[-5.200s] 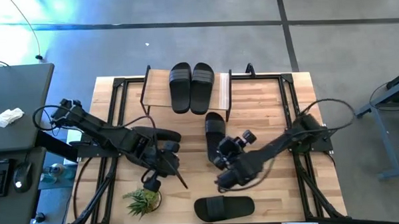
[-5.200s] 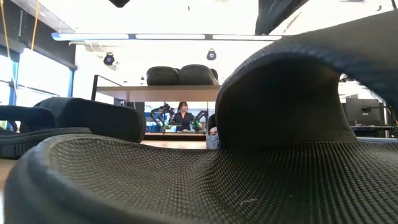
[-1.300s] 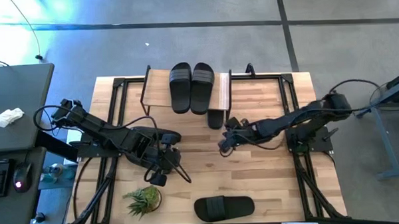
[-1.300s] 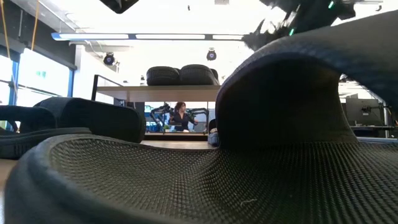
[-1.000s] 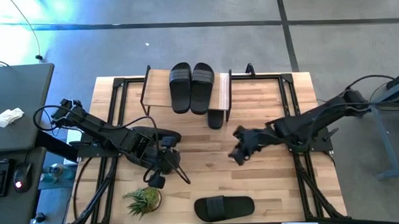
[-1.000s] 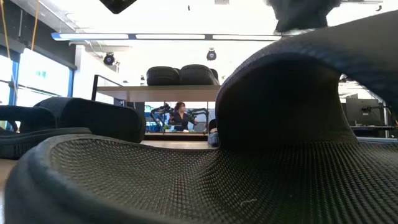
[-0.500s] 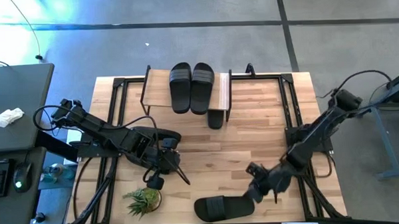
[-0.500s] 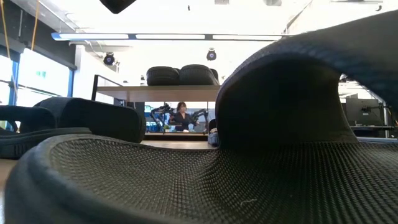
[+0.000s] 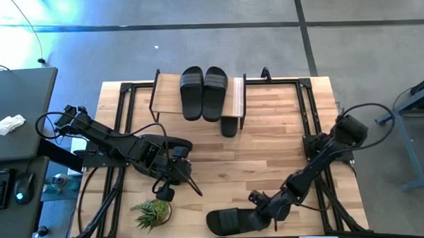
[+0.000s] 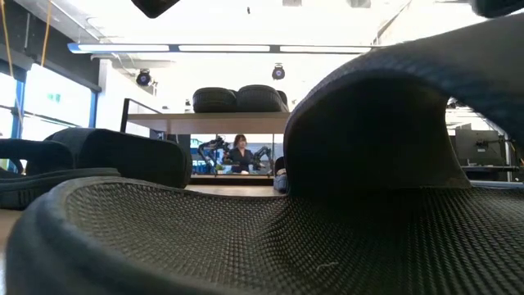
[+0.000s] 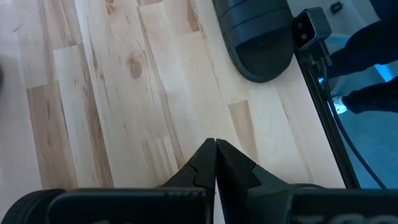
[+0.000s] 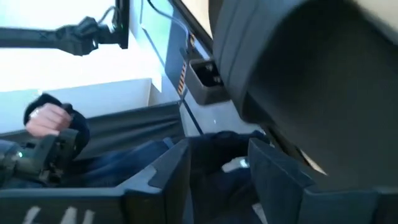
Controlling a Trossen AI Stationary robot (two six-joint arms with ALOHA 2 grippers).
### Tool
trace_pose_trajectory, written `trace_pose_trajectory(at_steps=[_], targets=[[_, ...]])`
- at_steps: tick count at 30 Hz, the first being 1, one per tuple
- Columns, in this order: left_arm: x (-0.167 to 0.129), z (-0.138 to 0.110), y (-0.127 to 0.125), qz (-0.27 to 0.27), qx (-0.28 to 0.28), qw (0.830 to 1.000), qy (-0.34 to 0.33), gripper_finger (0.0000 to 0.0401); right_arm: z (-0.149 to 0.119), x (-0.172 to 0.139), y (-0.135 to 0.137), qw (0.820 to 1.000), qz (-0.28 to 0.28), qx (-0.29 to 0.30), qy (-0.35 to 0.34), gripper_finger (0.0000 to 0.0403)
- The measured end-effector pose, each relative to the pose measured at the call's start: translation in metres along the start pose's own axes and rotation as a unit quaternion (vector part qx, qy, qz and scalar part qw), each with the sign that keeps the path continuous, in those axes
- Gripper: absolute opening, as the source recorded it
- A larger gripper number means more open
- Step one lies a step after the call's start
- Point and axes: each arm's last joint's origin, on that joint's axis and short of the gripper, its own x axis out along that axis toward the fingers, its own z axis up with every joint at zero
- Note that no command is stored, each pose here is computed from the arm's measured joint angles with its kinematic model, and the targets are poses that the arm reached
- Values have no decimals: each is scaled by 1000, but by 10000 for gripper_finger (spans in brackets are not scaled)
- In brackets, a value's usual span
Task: Pick and place slides into the shelf
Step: Put the black slide under the shelf
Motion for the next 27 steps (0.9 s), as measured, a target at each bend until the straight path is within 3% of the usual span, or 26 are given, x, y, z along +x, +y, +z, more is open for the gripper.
trace_pose_trajectory(at_steps=[17, 27], targets=[[0, 0, 0, 0, 0, 1000, 0, 0, 40, 12, -9, 1000, -25, -2, -7, 144], [0, 0, 0, 0, -1, 1000, 0, 0, 42, 12, -11, 999, -36, 6, 23, 144]])
